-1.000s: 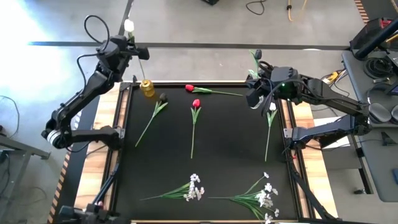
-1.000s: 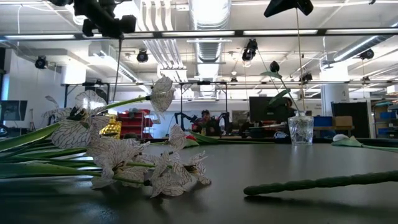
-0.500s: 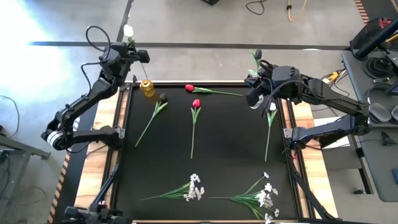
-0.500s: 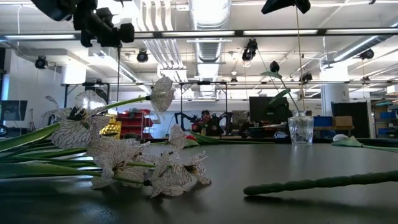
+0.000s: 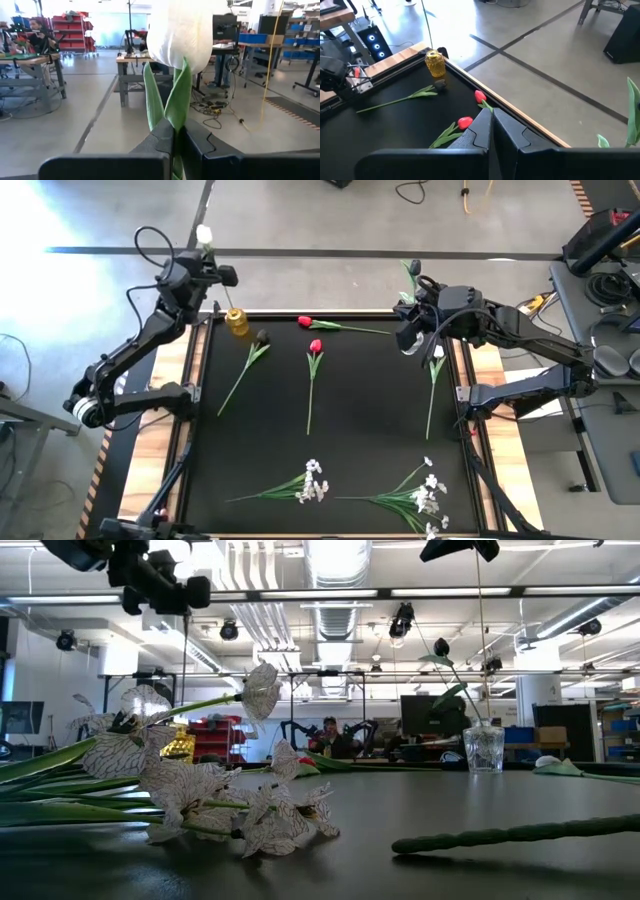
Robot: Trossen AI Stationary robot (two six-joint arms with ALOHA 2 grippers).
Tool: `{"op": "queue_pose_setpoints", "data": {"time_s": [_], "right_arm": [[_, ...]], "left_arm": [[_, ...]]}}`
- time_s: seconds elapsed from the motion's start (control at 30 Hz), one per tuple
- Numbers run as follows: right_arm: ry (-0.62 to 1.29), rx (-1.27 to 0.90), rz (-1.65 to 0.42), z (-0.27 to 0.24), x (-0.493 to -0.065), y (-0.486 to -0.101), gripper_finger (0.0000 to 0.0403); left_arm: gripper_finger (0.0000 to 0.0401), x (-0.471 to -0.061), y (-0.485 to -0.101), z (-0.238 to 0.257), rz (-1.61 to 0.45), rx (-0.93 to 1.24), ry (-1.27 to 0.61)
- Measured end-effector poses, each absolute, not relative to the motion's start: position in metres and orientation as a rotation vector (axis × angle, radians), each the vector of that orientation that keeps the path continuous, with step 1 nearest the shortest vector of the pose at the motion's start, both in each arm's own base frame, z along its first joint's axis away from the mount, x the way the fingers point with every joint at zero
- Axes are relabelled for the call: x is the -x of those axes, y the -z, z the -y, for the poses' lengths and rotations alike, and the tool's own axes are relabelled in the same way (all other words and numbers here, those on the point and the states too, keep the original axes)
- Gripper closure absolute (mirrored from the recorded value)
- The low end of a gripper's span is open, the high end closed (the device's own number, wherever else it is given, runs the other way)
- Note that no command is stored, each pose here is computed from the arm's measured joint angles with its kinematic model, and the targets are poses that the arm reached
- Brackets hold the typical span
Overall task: Sort flowers into vase by color
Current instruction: Put the left white tulip into the yellow vase
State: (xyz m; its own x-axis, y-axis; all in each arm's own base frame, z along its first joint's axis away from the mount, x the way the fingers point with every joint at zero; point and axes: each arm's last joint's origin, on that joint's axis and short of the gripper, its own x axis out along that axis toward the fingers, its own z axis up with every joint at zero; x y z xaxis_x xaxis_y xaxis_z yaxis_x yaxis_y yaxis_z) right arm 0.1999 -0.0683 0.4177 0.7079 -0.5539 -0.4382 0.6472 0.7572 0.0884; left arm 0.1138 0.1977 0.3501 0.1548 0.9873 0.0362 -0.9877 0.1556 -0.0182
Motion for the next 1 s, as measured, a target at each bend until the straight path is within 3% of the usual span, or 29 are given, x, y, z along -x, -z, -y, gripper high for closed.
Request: {"op": "queue_pose_setpoints", "data": {"time_s": [0.7,1.0], "right_arm": [[0.671,-0.245,-0.375,0.069,-0.201,-0.420,0.0394],[0.671,-0.243,-0.376,0.069,-0.201,-0.420,0.0394]], "left_arm": [[0.0401,-0.111,-0.279,-0.194,-0.015,0.038,-1.424],[0.0400,-0.111,-0.267,-0.194,-0.020,0.022,-1.408]]}}
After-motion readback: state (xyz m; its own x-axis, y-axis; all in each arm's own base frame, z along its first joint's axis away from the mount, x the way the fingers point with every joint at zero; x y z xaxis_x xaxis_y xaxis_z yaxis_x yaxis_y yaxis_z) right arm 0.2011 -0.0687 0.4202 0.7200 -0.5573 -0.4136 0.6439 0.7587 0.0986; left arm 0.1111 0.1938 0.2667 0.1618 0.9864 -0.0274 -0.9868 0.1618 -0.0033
